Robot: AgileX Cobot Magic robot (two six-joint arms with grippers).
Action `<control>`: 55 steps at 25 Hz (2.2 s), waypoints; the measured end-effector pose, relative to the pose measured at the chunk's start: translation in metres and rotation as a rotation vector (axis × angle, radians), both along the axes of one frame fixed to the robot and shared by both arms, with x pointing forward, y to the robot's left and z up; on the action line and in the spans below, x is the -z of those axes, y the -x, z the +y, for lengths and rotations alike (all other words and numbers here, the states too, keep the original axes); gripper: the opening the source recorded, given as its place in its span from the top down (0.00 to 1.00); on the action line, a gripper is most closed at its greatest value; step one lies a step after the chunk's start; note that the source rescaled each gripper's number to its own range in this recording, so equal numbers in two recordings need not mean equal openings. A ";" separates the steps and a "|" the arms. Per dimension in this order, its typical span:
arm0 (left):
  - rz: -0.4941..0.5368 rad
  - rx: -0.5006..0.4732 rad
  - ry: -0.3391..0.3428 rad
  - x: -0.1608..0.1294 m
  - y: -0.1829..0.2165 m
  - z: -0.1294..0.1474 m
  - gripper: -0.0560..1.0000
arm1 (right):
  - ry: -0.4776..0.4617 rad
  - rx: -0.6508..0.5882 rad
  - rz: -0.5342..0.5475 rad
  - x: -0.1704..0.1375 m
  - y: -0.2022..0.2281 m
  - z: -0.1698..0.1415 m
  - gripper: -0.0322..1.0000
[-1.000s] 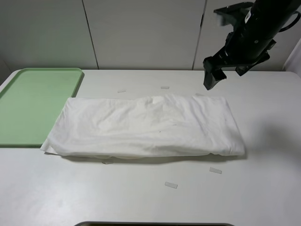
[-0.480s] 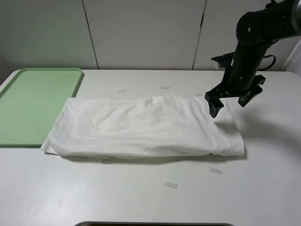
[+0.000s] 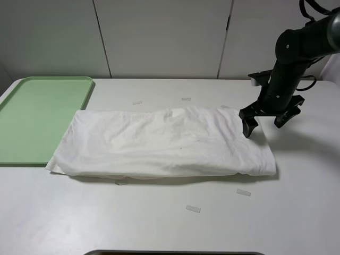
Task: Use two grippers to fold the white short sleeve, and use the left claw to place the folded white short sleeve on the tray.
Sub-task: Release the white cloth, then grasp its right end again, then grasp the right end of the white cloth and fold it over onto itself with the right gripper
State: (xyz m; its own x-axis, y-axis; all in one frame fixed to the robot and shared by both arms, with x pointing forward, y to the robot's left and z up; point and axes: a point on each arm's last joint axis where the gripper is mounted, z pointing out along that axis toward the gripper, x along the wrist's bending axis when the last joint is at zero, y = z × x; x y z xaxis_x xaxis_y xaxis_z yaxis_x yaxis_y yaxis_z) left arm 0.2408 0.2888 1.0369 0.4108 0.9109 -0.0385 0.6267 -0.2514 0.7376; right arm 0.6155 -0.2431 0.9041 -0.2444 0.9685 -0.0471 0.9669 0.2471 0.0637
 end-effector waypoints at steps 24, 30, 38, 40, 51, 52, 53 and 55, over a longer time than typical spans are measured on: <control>0.000 -0.001 0.001 0.000 0.000 0.000 0.02 | -0.054 0.007 0.086 0.040 -0.006 -0.019 0.01; 0.000 -0.001 0.001 0.000 0.000 0.000 0.02 | -0.088 0.031 0.097 0.043 -0.007 -0.015 0.63; 0.000 -0.001 0.001 0.000 0.000 0.000 0.02 | -0.109 0.041 0.104 0.044 -0.006 -0.013 0.93; 0.000 -0.001 0.001 0.000 0.000 0.000 0.02 | -0.109 0.041 0.105 0.043 -0.006 -0.013 0.93; 0.000 -0.001 0.001 0.000 0.000 0.000 0.02 | -0.016 -0.044 0.007 -0.005 -0.003 -0.023 0.93; 0.000 -0.001 0.001 0.000 0.000 0.000 0.02 | -0.004 -0.054 -0.019 -0.019 -0.002 -0.024 0.93; 0.000 -0.001 0.001 0.000 0.000 0.000 0.02 | 0.010 -0.064 -0.035 -0.027 -0.001 -0.025 0.93; 0.000 -0.001 0.001 0.000 0.000 0.000 0.02 | 0.035 -0.079 -0.062 -0.043 0.002 -0.028 0.93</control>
